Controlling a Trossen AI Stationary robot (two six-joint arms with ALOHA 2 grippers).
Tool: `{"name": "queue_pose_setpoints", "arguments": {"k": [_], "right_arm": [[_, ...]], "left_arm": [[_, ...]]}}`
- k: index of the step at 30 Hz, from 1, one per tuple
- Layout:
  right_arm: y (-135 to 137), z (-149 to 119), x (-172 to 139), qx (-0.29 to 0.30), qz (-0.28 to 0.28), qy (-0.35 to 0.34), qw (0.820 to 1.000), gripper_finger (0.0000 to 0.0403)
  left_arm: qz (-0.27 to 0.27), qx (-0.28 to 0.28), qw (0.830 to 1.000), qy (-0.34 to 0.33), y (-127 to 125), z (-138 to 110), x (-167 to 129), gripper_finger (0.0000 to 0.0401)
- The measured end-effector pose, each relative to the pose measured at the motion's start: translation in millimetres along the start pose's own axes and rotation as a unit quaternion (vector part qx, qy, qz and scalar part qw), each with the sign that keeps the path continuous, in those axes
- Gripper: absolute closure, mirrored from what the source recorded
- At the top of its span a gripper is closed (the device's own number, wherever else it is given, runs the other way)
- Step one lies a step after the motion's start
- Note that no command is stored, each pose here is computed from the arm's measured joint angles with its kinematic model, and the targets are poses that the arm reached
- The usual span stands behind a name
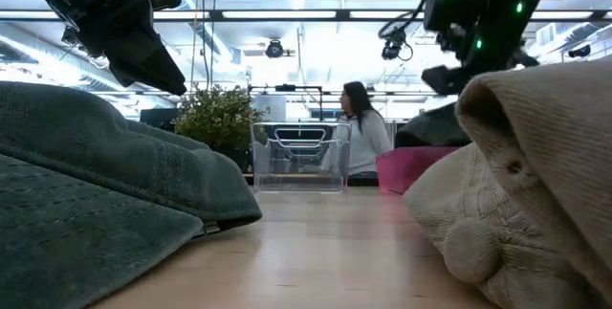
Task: Pick & Place hat
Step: Put the top gray cap into the red bin, then put the black cap into the red bin
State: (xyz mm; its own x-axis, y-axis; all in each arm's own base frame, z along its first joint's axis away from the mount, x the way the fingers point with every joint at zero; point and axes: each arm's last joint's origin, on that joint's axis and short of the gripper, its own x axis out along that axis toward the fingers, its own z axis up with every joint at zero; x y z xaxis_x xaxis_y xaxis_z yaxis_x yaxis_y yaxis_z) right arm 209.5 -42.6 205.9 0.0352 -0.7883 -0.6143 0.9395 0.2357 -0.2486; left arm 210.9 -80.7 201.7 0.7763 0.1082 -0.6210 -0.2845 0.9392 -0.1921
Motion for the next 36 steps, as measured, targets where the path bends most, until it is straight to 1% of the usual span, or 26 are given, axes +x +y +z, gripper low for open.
{"name": "queue_pose_setpoints", "arguments": {"k": [2,7,11,14,18,24,27,30,36], "right_arm": [[4,-6,9,0.004,0.016,-0.007,1.000,0.0394],[11,-21,27,0.015,0.079,0.002,0.997,0.0394],[10,-29,33,0.012,0.084,0.001,0.996,0.0393],[9,-31,33,-0.004,0.088,0.006,0.996,0.0384],[10,-32,33,-0.023,0.107,0.024,0.994,0.0352],[12,-32,33,-0.026,0.123,0.032,0.992,0.0283],[15,-26,27,-0.066,0.141,0.028,0.988,0.0250],[22,-9,10,-0.101,0.171,0.001,0.980,0.0227],[34,29,-33,-0.155,0.220,-0.052,0.962,0.0206]], "left_arm": [[0.004,0.000,1.000,-0.002,0,0,0,0.0284],[0.012,0.000,1.000,-0.008,1,1,0,0.0284],[0.014,0.000,1.000,-0.009,1,1,0,0.0284],[0.014,0.000,1.000,-0.009,1,1,0,0.0284],[0.019,0.000,1.000,-0.013,1,1,0,0.0284],[0.021,0.000,1.000,-0.014,1,1,0,0.0284],[0.021,0.000,1.000,-0.014,1,1,0,0.0284],[0.021,0.000,1.000,-0.014,1,1,0,0.0284],[0.018,-0.004,1.000,-0.019,1,2,0,0.0284]]}}
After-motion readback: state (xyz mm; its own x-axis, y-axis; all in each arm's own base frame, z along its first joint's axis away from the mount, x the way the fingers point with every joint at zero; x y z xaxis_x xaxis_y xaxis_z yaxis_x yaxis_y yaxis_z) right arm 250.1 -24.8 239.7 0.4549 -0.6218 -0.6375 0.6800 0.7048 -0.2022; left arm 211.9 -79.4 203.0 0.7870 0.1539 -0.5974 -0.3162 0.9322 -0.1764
